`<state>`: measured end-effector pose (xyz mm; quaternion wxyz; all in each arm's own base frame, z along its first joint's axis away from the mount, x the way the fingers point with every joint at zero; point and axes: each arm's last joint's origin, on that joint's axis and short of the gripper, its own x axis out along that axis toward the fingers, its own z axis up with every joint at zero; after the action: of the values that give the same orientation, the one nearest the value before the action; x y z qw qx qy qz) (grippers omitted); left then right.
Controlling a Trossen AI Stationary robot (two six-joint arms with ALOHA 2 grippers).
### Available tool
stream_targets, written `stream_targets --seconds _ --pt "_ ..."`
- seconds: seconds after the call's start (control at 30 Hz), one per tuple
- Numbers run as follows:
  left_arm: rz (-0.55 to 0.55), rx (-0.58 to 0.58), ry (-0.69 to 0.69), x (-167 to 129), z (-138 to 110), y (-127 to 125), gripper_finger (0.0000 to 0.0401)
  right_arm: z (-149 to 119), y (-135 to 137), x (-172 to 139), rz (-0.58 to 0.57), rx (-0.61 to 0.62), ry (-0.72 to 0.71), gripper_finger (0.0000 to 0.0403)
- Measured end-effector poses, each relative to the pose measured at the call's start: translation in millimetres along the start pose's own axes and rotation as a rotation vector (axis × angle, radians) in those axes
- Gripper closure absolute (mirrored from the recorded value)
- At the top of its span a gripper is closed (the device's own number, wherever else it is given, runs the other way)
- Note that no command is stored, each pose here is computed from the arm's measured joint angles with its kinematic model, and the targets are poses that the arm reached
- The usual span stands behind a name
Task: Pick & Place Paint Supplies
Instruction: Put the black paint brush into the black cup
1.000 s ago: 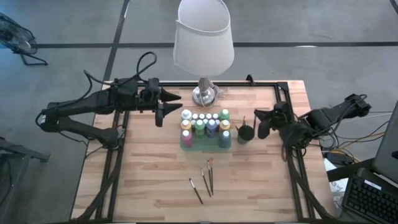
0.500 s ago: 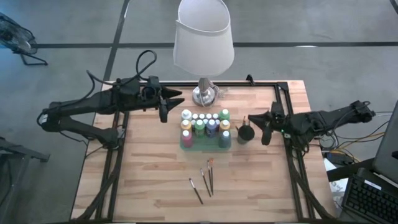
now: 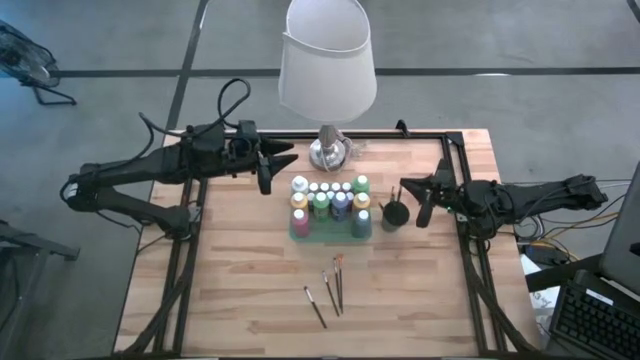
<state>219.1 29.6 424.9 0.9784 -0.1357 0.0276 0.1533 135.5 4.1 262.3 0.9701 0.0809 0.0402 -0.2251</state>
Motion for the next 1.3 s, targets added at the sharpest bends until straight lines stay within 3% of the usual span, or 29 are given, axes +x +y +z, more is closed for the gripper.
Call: stream_targets --seconds 0.23,0.8,1.3 --pt "0.024 0.005 -0.007 0.0 0.2 0.7 0.0234 -18.2 -1.4 3.8 0.005 -0.001 -0.003 0.0394" --pt "0.075 0.013 -0.031 -0.2 1.6 2.0 0.0234 -30.4 -1.3 6.7 0.025 -0.048 0.009 0.0394" --pt "0.076 0.011 -0.038 -0.3 2.2 1.8 0.0234 -52.2 4.9 20.0 0.055 -0.049 0.142 0.0394"
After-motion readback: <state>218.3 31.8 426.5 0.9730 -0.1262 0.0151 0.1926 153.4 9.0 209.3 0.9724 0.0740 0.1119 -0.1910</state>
